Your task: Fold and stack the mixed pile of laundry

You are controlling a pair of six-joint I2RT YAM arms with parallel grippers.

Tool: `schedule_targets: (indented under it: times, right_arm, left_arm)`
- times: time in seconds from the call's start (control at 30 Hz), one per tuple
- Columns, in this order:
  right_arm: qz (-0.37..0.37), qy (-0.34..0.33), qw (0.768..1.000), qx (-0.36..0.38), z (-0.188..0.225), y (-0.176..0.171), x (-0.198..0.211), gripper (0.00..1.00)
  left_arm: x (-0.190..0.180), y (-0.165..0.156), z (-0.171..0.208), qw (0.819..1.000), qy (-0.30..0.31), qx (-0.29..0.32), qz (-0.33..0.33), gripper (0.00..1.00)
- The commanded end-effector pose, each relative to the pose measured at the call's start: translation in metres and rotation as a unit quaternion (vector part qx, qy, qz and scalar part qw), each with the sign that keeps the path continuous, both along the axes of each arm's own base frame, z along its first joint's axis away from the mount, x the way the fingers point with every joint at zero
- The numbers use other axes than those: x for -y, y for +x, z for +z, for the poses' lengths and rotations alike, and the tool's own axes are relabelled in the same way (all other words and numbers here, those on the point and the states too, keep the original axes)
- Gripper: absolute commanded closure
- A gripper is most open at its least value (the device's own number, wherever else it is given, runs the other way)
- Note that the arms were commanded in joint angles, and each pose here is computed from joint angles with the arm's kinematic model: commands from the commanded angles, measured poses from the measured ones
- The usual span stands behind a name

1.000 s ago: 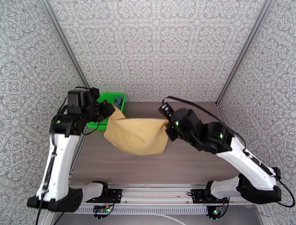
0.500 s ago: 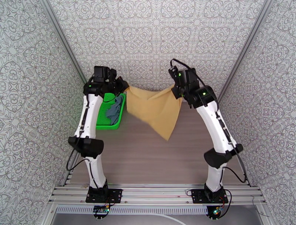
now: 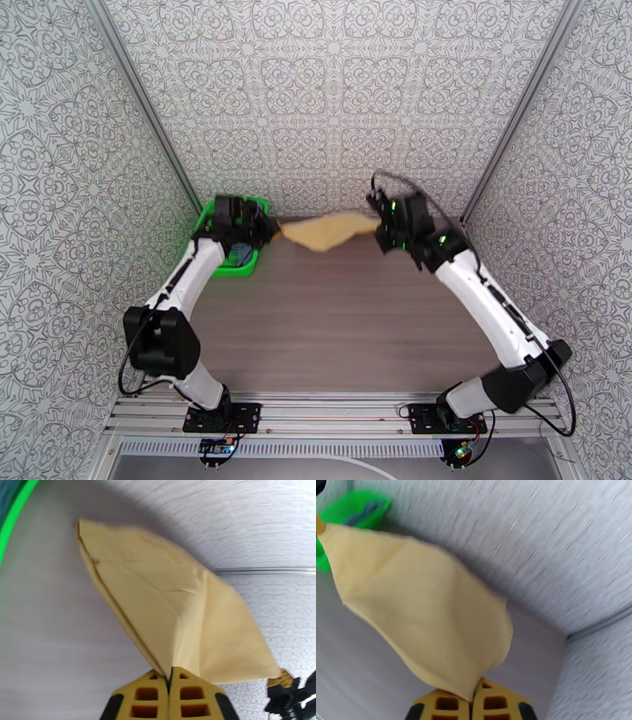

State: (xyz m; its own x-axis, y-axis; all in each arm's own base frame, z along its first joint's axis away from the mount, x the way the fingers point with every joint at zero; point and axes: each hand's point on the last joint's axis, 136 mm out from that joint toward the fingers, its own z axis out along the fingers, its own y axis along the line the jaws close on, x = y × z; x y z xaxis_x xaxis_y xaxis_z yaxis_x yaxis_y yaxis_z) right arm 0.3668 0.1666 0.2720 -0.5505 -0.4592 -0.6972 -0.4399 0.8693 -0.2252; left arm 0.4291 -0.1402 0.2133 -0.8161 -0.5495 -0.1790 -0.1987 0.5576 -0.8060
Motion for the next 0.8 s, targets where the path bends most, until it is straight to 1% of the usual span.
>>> schedule_targets:
  times: [0.0, 0.1, 0.17, 0.27, 0.43, 0.53, 0.6, 0.67, 0.77]
  right_arm:
    - [0.001, 0.105, 0.992, -0.07, -0.057, -0.038, -0.024, 1.0]
    - [0.003, 0.122, 0.983, -0.135, -0.104, -0.08, -0.037, 1.0]
    - [0.004, 0.121, 0.979, -0.163, -0.122, -0.105, -0.045, 1.0]
    - [0.005, 0.117, 0.973, -0.198, -0.135, -0.138, -0.052, 1.0]
    - [-0.001, 0.112, 0.966, -0.233, -0.138, -0.175, -0.05, 1.0]
    - [-0.013, 0.103, 0.966, -0.237, -0.134, -0.183, -0.04, 1.0]
    - [-0.028, 0.089, 0.97, -0.224, -0.128, -0.18, -0.031, 1.0]
    - [-0.048, 0.07, 0.976, -0.199, -0.12, -0.17, -0.022, 1.0]
    - [-0.074, 0.025, 0.985, -0.157, -0.112, -0.149, -0.009, 1.0]
  left_arm:
    - [0.006, -0.02, -0.041, 1.0, -0.018, 0.008, 0.001, 1.0]
    - [0.015, -0.053, -0.086, 0.999, -0.024, -0.035, -0.008, 1.0]
    - [0.022, -0.074, -0.105, 0.998, -0.032, -0.056, -0.017, 1.0]
    - [0.025, -0.103, -0.123, 0.996, -0.035, -0.081, -0.018, 1.0]
    - [0.008, -0.155, -0.14, 0.992, -0.028, -0.12, 0.008, 1.0]
    - [-0.01, -0.177, -0.134, 0.991, -0.01, -0.128, 0.027, 1.0]
    - [-0.023, -0.181, -0.122, 0.992, -0.003, -0.117, 0.044, 1.0]
    - [-0.033, -0.176, -0.103, 0.994, -0.002, -0.095, 0.059, 1.0]
    - [-0.044, -0.159, -0.079, 0.995, -0.001, -0.069, 0.071, 1.0]
